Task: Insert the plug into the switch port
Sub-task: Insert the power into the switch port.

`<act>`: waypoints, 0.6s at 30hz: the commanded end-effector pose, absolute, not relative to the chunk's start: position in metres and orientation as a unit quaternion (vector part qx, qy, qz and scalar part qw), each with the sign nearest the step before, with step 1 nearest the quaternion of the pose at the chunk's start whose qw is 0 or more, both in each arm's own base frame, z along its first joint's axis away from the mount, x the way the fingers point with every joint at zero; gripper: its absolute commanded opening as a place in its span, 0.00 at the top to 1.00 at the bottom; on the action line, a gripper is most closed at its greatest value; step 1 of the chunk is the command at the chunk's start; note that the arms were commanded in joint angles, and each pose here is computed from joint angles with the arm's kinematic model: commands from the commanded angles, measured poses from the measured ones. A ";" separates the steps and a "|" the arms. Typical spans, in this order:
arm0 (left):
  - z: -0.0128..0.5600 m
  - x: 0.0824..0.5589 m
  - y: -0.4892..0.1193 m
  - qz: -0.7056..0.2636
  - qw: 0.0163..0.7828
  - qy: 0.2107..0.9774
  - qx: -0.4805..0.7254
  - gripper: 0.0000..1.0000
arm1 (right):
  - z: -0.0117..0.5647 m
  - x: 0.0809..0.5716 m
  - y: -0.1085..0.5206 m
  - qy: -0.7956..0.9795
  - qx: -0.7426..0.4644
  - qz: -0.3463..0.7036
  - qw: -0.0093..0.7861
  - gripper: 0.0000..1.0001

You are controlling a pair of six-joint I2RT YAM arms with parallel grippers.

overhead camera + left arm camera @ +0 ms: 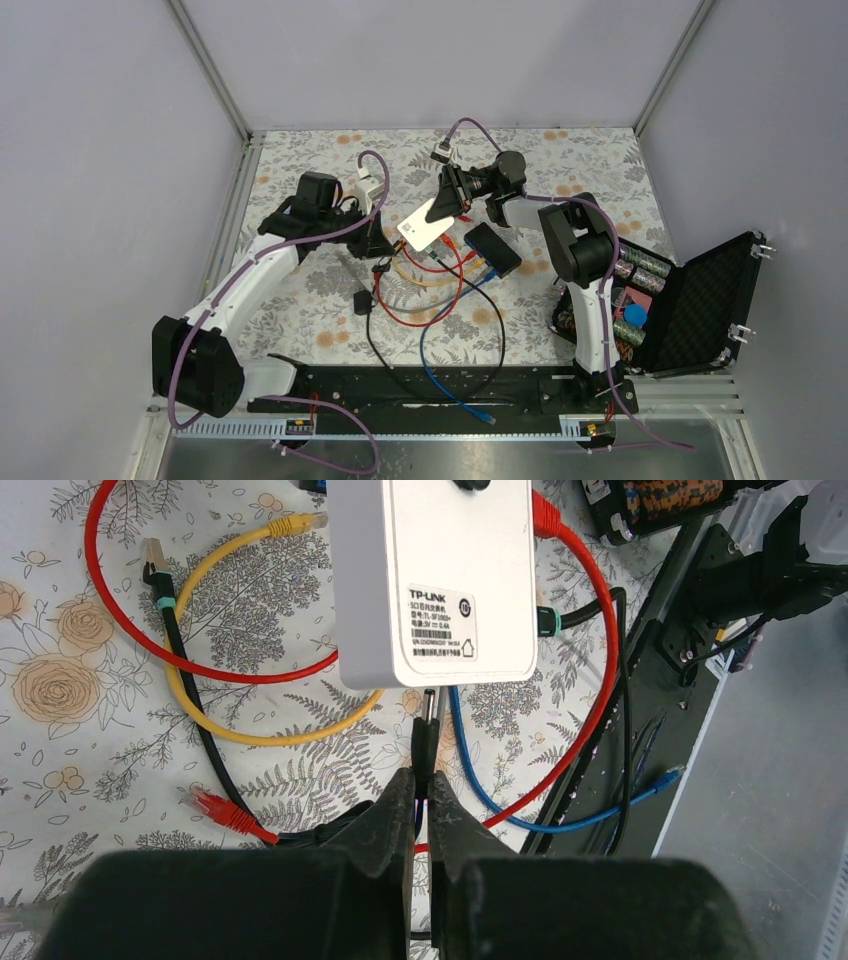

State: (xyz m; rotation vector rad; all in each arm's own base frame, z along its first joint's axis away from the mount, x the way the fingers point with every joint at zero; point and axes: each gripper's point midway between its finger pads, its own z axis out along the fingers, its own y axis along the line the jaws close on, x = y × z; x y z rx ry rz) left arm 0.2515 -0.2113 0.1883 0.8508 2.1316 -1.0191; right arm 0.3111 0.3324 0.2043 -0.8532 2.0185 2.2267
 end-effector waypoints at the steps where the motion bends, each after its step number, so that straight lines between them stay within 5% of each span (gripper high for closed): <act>1: 0.209 0.258 -0.218 -0.399 0.325 0.791 0.331 1.00 | 0.223 0.302 0.333 0.622 -0.331 0.708 0.048 0.98; 18: 0.216 0.256 -0.224 -0.420 0.299 0.792 0.326 1.00 | 0.219 0.301 0.334 0.622 -0.334 0.707 0.043 0.98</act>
